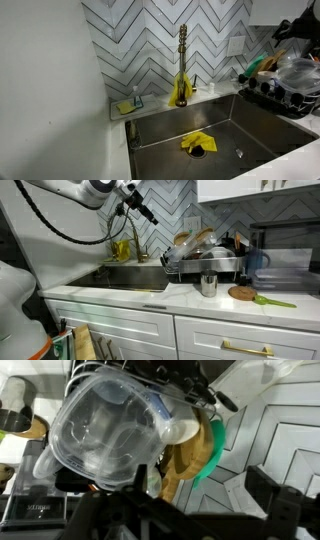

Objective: Pick up the bigger clear lunch box and put it on the counter, pick up the smaller clear lunch box and put it in the bigger clear lunch box, pick up the lunch boxes and put them in the sink, open the tap

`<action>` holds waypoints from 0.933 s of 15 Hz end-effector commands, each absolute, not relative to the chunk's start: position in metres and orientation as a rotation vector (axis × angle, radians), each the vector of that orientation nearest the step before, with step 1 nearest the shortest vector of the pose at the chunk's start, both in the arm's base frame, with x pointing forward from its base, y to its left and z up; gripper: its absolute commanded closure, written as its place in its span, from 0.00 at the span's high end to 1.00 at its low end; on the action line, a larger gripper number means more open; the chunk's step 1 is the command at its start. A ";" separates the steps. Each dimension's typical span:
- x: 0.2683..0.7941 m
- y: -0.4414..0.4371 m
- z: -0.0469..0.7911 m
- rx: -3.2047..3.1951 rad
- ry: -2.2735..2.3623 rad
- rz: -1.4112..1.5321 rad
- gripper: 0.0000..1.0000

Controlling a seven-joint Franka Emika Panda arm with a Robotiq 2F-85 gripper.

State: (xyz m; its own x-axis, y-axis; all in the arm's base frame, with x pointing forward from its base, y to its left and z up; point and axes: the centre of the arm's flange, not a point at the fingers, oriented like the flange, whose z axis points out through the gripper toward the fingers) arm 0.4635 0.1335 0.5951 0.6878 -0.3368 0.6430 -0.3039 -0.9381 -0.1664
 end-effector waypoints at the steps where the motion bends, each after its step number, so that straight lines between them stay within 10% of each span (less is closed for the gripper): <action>1: 0.504 0.117 0.582 -2.904 0.710 -1.196 1.00; 14: 0.520 0.040 0.515 -3.222 1.086 -0.722 1.00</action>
